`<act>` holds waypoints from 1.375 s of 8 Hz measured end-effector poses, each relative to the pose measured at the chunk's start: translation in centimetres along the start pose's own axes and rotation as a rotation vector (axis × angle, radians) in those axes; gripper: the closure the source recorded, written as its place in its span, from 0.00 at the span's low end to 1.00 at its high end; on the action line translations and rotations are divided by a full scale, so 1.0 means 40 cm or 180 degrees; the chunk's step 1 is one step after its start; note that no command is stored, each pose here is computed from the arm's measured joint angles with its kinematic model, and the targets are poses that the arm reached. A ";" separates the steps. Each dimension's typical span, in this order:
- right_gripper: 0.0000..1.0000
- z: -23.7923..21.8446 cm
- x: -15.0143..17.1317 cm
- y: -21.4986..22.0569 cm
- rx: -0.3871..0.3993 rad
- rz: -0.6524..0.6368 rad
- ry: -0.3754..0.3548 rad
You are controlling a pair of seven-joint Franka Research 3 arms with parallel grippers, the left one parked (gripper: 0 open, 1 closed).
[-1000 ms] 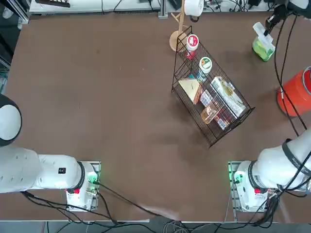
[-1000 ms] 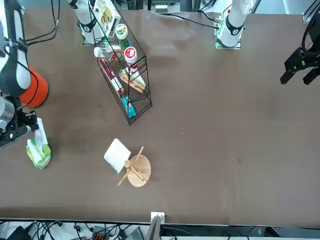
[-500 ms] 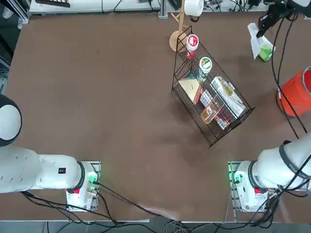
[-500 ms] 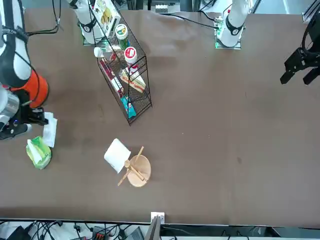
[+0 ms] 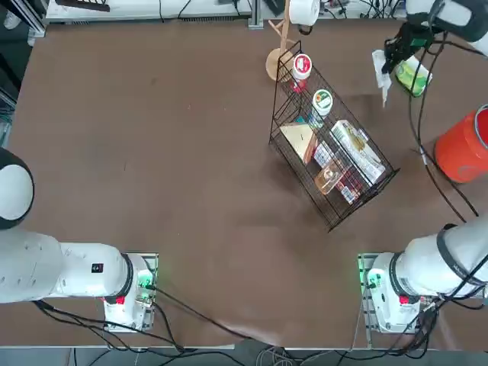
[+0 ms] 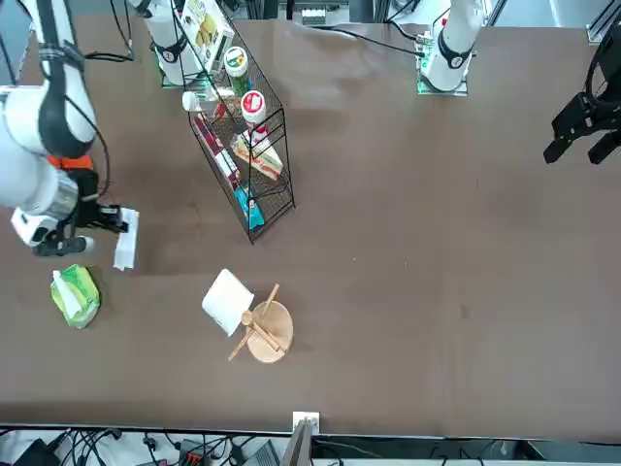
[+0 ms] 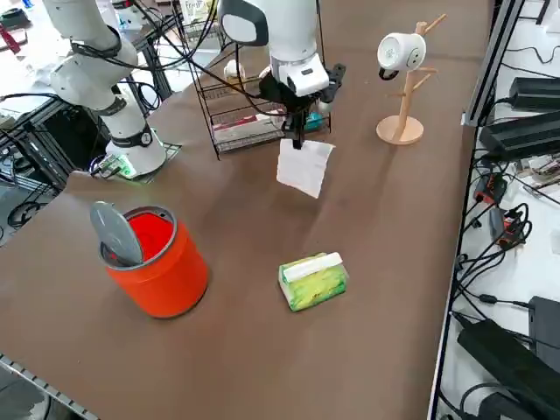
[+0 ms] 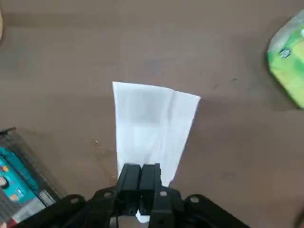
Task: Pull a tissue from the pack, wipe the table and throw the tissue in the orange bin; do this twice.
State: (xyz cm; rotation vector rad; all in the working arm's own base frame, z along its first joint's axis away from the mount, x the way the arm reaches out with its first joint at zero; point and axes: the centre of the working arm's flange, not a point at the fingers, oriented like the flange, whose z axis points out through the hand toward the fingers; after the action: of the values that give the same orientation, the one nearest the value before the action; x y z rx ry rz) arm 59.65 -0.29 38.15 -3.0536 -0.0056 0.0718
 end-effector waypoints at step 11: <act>0.99 0.208 -0.042 -0.342 0.0173 0.1380 0.0235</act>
State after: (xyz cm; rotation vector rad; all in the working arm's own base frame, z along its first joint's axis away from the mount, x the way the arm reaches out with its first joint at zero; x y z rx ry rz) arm 57.57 14.04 31.13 -2.9417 0.6494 -0.0129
